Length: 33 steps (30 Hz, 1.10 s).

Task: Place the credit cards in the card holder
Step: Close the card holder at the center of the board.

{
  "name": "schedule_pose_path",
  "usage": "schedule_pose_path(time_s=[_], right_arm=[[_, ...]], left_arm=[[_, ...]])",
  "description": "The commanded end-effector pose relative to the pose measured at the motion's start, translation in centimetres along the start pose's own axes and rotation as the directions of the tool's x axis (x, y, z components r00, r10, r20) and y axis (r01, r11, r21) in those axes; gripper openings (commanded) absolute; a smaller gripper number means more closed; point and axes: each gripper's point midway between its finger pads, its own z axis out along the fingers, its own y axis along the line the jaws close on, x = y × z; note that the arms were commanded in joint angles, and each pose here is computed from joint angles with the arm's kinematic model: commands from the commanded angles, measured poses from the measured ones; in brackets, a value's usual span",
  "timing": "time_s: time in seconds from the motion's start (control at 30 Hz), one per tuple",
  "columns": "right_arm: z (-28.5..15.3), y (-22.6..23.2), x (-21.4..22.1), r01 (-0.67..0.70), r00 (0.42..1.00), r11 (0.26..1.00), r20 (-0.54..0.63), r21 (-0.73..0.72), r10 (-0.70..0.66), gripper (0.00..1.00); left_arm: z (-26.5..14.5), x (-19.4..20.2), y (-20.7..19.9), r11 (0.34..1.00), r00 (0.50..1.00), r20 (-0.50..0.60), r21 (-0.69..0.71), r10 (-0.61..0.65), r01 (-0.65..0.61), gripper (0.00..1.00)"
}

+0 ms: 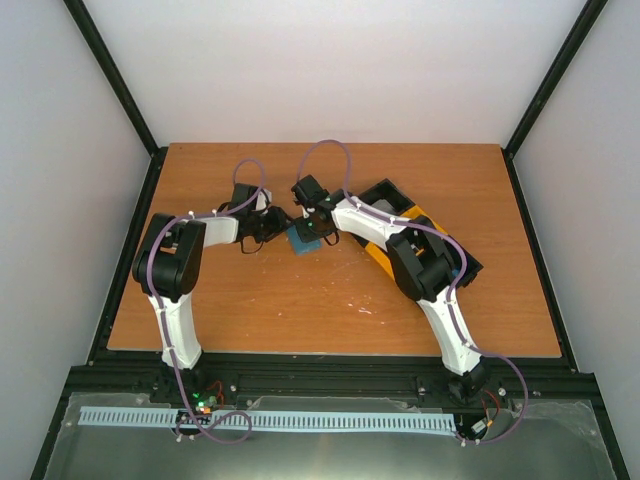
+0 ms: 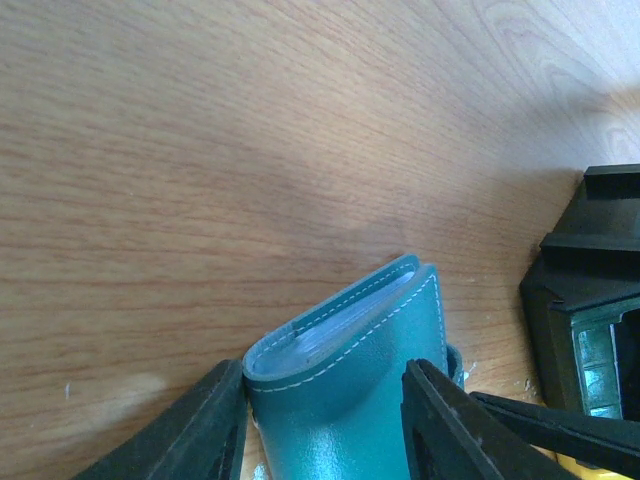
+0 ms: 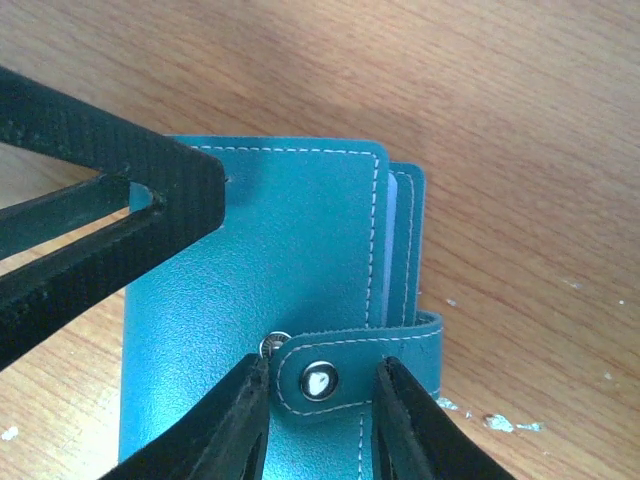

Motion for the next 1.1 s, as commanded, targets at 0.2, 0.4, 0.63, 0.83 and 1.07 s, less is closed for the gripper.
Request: schedule_pose_path(time_s=[0.2,0.4,0.63,0.83,1.07], right_arm=[[-1.7,0.2,-1.8,-0.028,0.998,0.999,0.063,0.024,0.026,0.14],[-1.8,1.1,-2.4,-0.03,0.996,0.999,0.078,-0.037,0.032,0.11],[-1.9,1.1,-2.5,-0.046,0.996,0.997,0.077,-0.062,0.05,0.03],[-2.0,1.5,-2.4,-0.033,0.996,0.996,0.074,-0.084,0.04,0.03],[-1.5,2.0,-1.7,-0.025,0.999,0.993,0.041,-0.112,0.03,0.03]], left_arm=[[1.6,5.7,5.8,0.982,0.983,-0.163,-0.177,-0.09,0.061,0.45],[1.7,5.7,5.8,0.983,0.982,-0.165,-0.173,-0.089,0.06,0.45],[1.8,5.9,5.8,0.983,0.982,-0.17,-0.173,-0.087,0.057,0.45],[1.9,5.9,5.8,0.983,0.981,-0.172,-0.173,-0.087,0.056,0.45],[1.9,6.1,5.8,0.983,0.981,-0.176,-0.173,-0.086,0.055,0.45]])
